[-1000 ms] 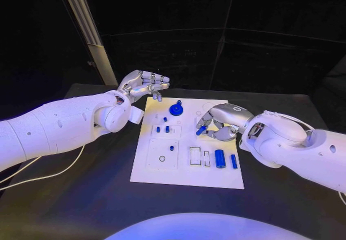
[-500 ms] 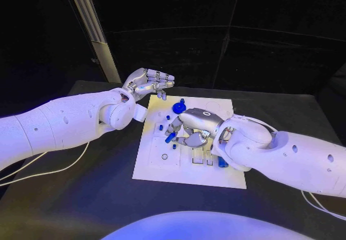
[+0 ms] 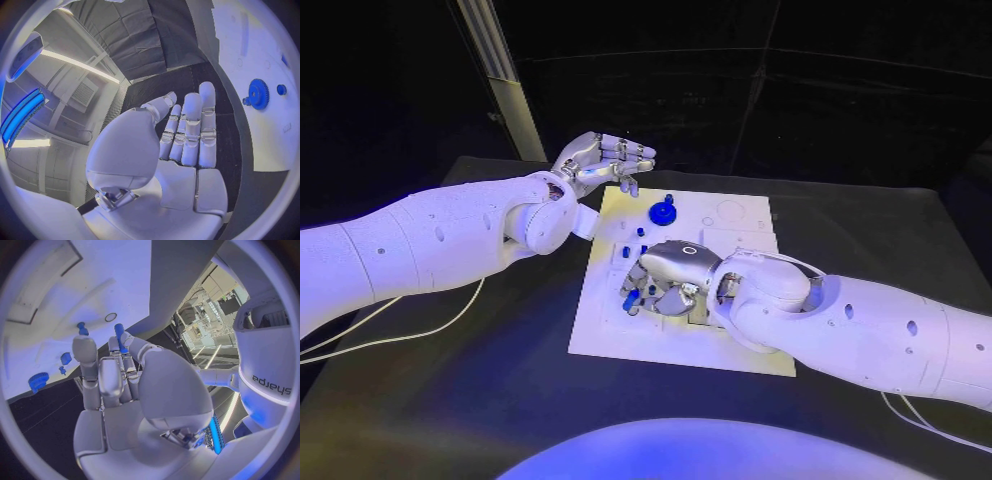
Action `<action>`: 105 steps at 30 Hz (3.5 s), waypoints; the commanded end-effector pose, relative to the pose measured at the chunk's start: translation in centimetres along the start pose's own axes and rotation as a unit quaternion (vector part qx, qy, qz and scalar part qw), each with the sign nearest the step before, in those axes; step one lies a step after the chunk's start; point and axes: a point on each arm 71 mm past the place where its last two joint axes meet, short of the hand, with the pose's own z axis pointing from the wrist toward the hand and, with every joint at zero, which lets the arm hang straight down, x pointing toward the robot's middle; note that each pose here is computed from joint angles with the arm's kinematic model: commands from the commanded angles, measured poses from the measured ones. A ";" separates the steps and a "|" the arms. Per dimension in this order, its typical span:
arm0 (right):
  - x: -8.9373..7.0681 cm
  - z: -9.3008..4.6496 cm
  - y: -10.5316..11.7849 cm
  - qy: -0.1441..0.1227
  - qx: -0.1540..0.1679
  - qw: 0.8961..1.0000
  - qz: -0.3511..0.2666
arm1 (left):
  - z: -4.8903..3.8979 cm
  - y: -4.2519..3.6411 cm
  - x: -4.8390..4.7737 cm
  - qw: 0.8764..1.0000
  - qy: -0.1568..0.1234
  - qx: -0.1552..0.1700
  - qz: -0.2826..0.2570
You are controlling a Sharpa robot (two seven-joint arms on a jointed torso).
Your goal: Assemble the parts on the task board
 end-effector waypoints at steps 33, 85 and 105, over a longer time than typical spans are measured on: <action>1.0 0.7 0.1 0.051 0.016 0.996 -0.077 | 0.14 -0.05 0.15 1.000 0.007 0.001 -0.004; -3.4 -15.5 -9.2 -0.055 0.306 0.937 0.159 | -0.32 0.15 -0.55 1.000 0.004 -0.008 -0.002; -0.8 -15.7 -9.8 0.027 0.381 0.921 0.069 | -0.42 0.24 -0.66 1.000 0.004 -0.009 -0.002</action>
